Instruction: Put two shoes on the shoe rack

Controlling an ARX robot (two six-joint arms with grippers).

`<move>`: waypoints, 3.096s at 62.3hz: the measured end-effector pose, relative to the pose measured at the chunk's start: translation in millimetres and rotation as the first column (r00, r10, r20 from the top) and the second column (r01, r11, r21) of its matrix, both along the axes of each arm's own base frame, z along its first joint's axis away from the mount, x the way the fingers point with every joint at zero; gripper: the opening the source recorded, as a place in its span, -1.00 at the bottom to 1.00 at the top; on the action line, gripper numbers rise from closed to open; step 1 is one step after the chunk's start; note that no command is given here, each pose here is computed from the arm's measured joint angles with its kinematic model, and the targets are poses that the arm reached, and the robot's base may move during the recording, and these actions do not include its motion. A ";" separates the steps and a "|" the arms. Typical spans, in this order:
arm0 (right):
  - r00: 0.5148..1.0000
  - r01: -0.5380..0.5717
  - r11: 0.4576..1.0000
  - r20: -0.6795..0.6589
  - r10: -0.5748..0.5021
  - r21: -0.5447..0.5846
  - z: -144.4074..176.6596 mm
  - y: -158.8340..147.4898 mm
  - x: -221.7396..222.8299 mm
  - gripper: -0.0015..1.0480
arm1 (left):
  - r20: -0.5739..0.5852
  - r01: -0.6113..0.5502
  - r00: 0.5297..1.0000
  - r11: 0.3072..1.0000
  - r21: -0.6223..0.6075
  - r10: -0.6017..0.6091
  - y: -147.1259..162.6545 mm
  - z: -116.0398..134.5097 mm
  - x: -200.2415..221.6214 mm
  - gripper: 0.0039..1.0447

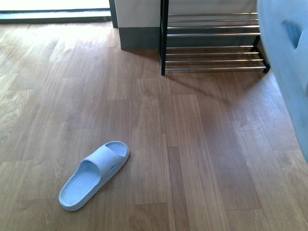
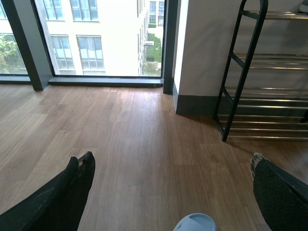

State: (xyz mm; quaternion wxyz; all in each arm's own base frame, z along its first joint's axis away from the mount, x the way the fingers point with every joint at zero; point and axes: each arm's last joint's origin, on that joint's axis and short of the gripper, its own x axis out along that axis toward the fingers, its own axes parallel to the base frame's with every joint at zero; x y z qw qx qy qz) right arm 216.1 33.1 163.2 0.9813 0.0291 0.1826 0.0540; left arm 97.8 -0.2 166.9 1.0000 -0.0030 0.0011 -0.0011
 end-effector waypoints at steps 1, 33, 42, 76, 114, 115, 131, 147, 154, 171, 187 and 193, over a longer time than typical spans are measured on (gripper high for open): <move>1.000 0.000 1.000 -0.002 0.000 0.000 -0.4 0.1 -0.2 -0.97 | 0.000 0.000 1.000 1.000 0.000 0.000 0.0 0.0 0.0 0.83; 1.000 -0.010 1.000 -0.009 0.010 0.001 -1.7 1.1 -1.0 -0.97 | 0.000 -0.002 1.000 1.000 0.000 0.002 0.0 0.0 0.0 0.83; 1.000 -0.003 1.000 -0.007 0.003 0.000 -1.4 0.4 -0.7 -0.97 | 0.000 0.001 1.000 1.000 0.000 -0.001 0.0 0.0 0.0 0.83; 1.000 0.000 1.000 -0.010 0.000 -0.001 -2.0 0.0 -1.0 -0.97 | -0.441 -0.155 0.864 0.962 0.227 0.243 20.0 -11.6 122.5 0.83; 1.000 -0.002 1.000 -0.010 0.002 0.000 -2.1 0.1 -1.0 -0.97 | -0.919 0.148 0.315 0.944 0.295 0.238 -14.8 -235.7 238.2 0.83; 1.000 -0.002 1.000 -0.010 0.002 -0.001 -2.0 0.1 -1.0 -0.97 | -0.920 0.145 0.308 0.944 0.296 0.242 -14.2 -238.5 238.7 0.83; 1.000 -0.002 1.000 -0.010 0.002 0.000 -2.1 0.1 -1.0 -0.97 | -0.934 0.059 0.168 0.943 0.328 0.314 3.6 -288.6 235.3 0.83; 1.000 -0.002 1.000 -0.010 0.002 -0.001 -2.0 0.1 -1.0 -0.97 | -0.942 0.084 0.171 0.948 0.307 0.289 3.1 -308.7 254.1 0.83; 1.000 -0.002 1.000 -0.010 0.002 0.000 -2.1 0.1 -1.0 -0.97 | -0.952 0.092 0.172 0.958 0.272 0.254 1.8 -317.2 258.5 0.83; 1.000 -0.003 1.000 -0.010 0.003 0.000 -2.1 0.2 -1.0 -0.97 | -0.972 0.122 0.159 0.974 0.194 0.173 -5.8 -344.3 261.7 0.79; 1.000 -0.003 1.000 -0.010 0.003 0.000 -2.1 0.2 -1.0 -0.97 | -0.971 0.137 0.187 0.975 0.177 0.150 -15.9 -353.5 273.4 0.04; 1.000 -0.003 1.000 -0.010 0.003 0.000 -2.1 0.2 -1.0 -0.97 | -0.970 0.136 0.185 0.974 0.184 0.157 -16.8 -354.5 274.6 -0.16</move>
